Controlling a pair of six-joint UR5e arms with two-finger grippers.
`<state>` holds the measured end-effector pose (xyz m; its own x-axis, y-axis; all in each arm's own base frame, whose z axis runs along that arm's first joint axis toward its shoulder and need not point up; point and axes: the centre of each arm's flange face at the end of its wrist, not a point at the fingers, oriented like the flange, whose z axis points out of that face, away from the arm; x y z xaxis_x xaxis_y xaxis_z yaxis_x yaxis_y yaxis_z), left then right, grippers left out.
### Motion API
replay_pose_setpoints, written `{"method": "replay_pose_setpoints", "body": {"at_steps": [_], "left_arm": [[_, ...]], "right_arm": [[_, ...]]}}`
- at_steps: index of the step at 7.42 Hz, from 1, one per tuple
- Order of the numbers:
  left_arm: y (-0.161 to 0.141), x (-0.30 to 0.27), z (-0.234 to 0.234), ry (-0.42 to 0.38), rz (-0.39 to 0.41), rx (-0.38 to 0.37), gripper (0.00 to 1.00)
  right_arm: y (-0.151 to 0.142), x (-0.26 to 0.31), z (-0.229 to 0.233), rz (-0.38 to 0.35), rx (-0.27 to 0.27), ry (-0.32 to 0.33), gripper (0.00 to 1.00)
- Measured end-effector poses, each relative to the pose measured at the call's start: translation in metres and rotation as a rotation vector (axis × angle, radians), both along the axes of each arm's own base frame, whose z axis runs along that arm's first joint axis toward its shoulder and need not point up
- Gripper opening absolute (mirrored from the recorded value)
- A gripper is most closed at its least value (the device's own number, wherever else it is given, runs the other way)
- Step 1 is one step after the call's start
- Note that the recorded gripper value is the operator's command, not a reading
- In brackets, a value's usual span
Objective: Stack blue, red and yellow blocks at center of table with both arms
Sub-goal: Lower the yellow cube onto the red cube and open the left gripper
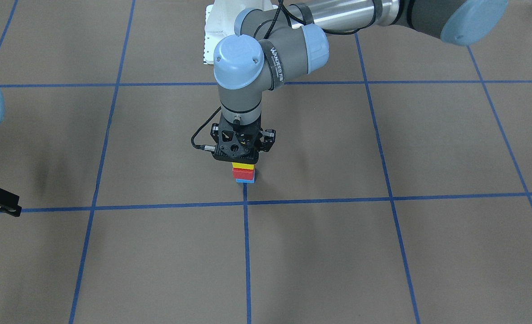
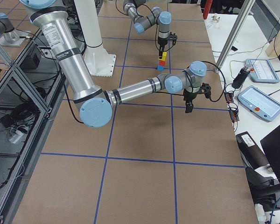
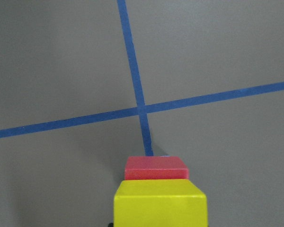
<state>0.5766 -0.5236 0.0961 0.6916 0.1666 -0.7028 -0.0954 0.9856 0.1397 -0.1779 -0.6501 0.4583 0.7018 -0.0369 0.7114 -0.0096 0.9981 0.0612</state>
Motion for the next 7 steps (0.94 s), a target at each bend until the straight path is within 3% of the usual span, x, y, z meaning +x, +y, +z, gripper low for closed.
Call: {"method": "replay_pose_setpoints", "body": {"at_steps": [1,2,7], "left_arm": [[0.0000,-0.0001,-0.0009,0.001,-0.001,0.000,0.23],[0.0000,-0.0001,-0.0015,0.002,-0.001,0.001,0.99],[0.0006,0.0025,0.0008,0.013,0.001,0.010,1.00]], "right_arm": [[0.0001,0.0001,0.0003,0.000,0.000,0.000,0.99],[0.0003,0.0001,0.0008,-0.001,0.000,0.000,0.99],[0.0013,0.0008,0.0035,-0.005,0.001,0.002,0.99]]}}
